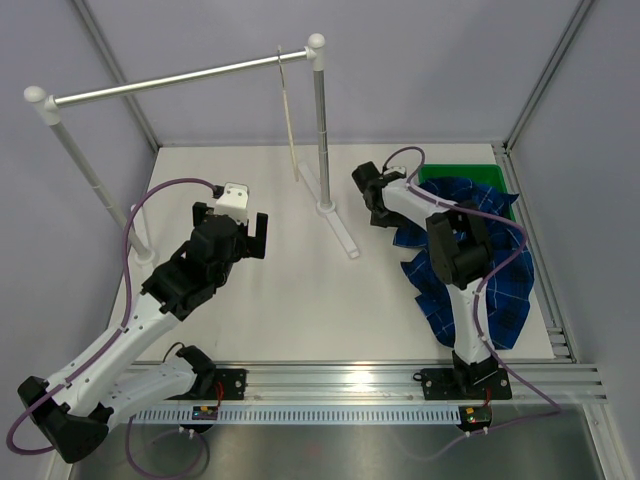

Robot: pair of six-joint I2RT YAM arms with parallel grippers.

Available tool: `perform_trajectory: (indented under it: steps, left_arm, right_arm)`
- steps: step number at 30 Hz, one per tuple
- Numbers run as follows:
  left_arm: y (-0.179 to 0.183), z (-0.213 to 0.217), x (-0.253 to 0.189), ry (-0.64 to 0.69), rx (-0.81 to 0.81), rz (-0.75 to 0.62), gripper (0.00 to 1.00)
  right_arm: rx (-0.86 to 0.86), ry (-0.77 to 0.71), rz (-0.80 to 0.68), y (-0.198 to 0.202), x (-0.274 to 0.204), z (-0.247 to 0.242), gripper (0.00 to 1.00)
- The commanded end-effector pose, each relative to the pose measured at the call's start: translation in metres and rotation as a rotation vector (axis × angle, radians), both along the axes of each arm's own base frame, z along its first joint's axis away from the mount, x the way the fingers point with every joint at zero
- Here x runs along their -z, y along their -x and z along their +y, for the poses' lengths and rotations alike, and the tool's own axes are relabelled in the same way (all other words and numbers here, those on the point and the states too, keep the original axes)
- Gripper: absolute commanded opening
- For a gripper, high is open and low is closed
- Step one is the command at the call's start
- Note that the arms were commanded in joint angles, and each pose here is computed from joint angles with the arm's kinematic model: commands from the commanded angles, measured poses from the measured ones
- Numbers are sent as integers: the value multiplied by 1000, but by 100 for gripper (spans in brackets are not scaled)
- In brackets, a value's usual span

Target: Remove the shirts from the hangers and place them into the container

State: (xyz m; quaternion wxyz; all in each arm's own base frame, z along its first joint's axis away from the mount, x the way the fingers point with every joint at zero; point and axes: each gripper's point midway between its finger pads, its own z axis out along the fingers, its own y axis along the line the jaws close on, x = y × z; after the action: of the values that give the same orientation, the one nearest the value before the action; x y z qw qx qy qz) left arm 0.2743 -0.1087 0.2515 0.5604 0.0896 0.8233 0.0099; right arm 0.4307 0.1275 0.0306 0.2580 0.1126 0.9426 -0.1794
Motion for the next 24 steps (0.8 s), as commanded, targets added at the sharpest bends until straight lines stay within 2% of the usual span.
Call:
perform_trajectory:
  steps: [1, 8, 11, 14, 15, 18, 19, 22, 24]
  left_arm:
    - [-2, -1, -7, 22, 1, -25, 99]
    - [-1, -1, -7, 21, 2, -24, 99]
    - [-1, -1, -7, 22, 4, -23, 99]
    - [-1, -1, -7, 21, 1, -24, 99]
    - [-2, 0, -7, 20, -2, -25, 99]
    - [-2, -1, -7, 20, -1, -24, 99]
    - [-2, 0, -7, 19, -2, -23, 99]
    - [-2, -1, -6, 18, -2, -23, 99]
    - [-2, 0, -6, 18, -3, -23, 99]
  right_arm:
    - [68, 37, -47, -12, -10, -13, 62]
    - [102, 61, -24, -10, 1, -26, 58]
    - [108, 69, -16, -8, 3, -30, 52]
    - [115, 77, -16, -8, 3, -33, 41]
    - [115, 78, -14, -8, 3, -34, 32]
    - [125, 85, -18, -7, 2, -37, 21]
    - [127, 88, -28, -7, -2, -38, 14]
    - [124, 86, -34, -5, -12, -40, 1]
    - [115, 59, -80, -7, -34, -38, 0]
